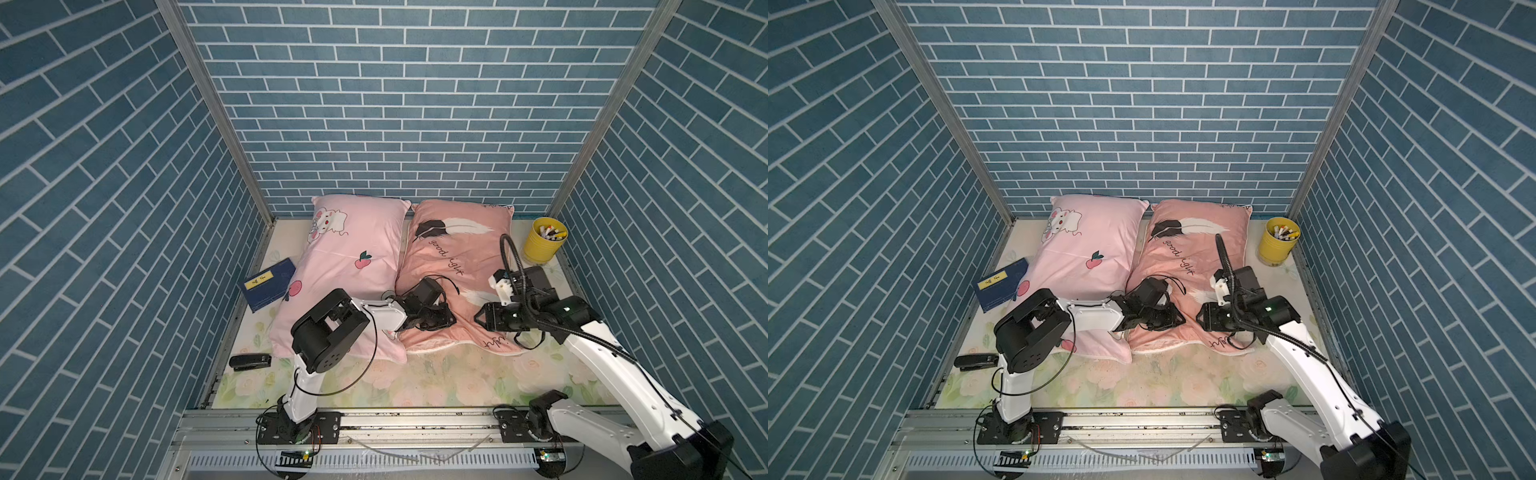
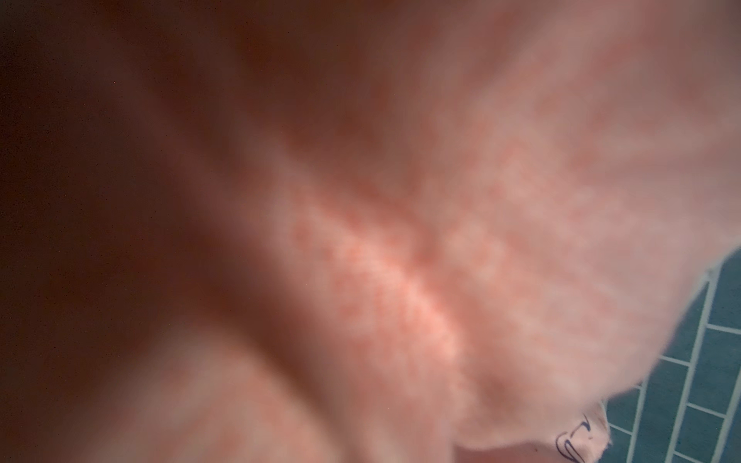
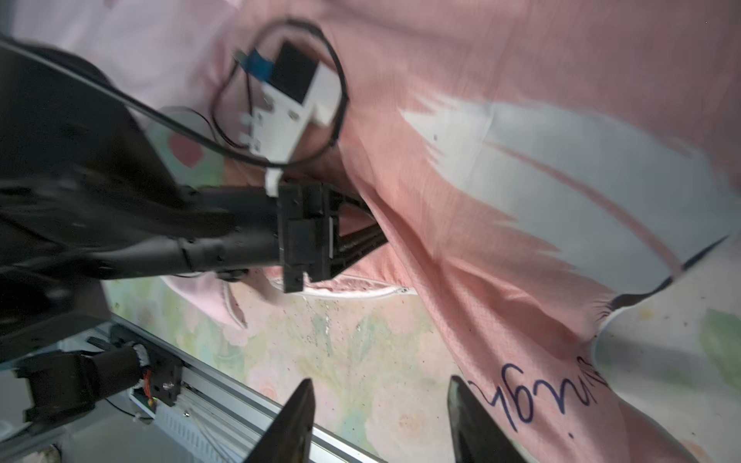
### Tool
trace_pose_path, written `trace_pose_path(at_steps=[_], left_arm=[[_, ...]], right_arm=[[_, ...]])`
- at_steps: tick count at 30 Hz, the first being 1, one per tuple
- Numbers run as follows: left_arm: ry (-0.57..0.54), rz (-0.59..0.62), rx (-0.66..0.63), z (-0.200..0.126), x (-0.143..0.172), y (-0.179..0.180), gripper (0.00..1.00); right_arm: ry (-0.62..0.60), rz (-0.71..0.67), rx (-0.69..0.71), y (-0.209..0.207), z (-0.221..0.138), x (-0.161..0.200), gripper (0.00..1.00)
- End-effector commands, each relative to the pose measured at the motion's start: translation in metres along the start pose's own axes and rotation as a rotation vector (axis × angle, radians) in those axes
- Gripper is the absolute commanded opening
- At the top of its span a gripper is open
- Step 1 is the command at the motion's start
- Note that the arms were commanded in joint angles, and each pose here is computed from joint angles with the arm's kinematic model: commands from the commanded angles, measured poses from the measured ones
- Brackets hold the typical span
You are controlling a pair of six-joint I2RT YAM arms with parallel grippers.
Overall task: Zip up pillowcases
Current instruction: Zip the zipper on the pillowcase.
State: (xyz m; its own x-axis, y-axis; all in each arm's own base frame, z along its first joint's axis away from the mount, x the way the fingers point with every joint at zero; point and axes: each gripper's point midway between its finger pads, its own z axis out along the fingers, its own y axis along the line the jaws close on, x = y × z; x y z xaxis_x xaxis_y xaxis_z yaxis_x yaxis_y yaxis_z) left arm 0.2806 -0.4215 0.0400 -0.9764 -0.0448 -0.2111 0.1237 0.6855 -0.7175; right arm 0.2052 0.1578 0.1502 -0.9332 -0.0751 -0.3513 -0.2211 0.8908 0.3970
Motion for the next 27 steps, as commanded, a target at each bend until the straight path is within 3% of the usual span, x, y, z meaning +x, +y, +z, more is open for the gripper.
trace_pose_path(at_steps=[1, 8, 19, 22, 24, 25, 27], left_arm=[[-0.042, -0.020, -0.033, -0.009, -0.017, 0.008, 0.27], [-0.043, -0.025, -0.036, -0.013, -0.017, 0.011, 0.27], [-0.065, -0.024, -0.022, -0.025, -0.021, 0.006, 0.25], [-0.072, -0.015, -0.010, -0.034, -0.021, 0.000, 0.25], [-0.075, -0.008, -0.004, -0.043, -0.019, -0.004, 0.25], [-0.076, -0.004, -0.003, -0.048, -0.018, -0.006, 0.25], [-0.069, 0.007, 0.001, -0.059, -0.010, -0.009, 0.25]], right_arm=[[-0.006, -0.018, 0.064, -0.011, 0.030, 0.001, 0.65], [0.025, -0.024, 0.159, -0.031, 0.074, 0.002, 0.67], [0.147, 0.021, 0.263, -0.060, 0.115, 0.034, 0.57], [0.172, 0.043, 0.302, -0.067, 0.117, 0.040, 0.35], [0.168, 0.059, 0.325, -0.070, 0.114, 0.039, 0.07], [0.168, 0.063, 0.330, -0.069, 0.112, 0.038, 0.00], [0.178, 0.069, 0.321, -0.064, 0.107, 0.035, 0.00]])
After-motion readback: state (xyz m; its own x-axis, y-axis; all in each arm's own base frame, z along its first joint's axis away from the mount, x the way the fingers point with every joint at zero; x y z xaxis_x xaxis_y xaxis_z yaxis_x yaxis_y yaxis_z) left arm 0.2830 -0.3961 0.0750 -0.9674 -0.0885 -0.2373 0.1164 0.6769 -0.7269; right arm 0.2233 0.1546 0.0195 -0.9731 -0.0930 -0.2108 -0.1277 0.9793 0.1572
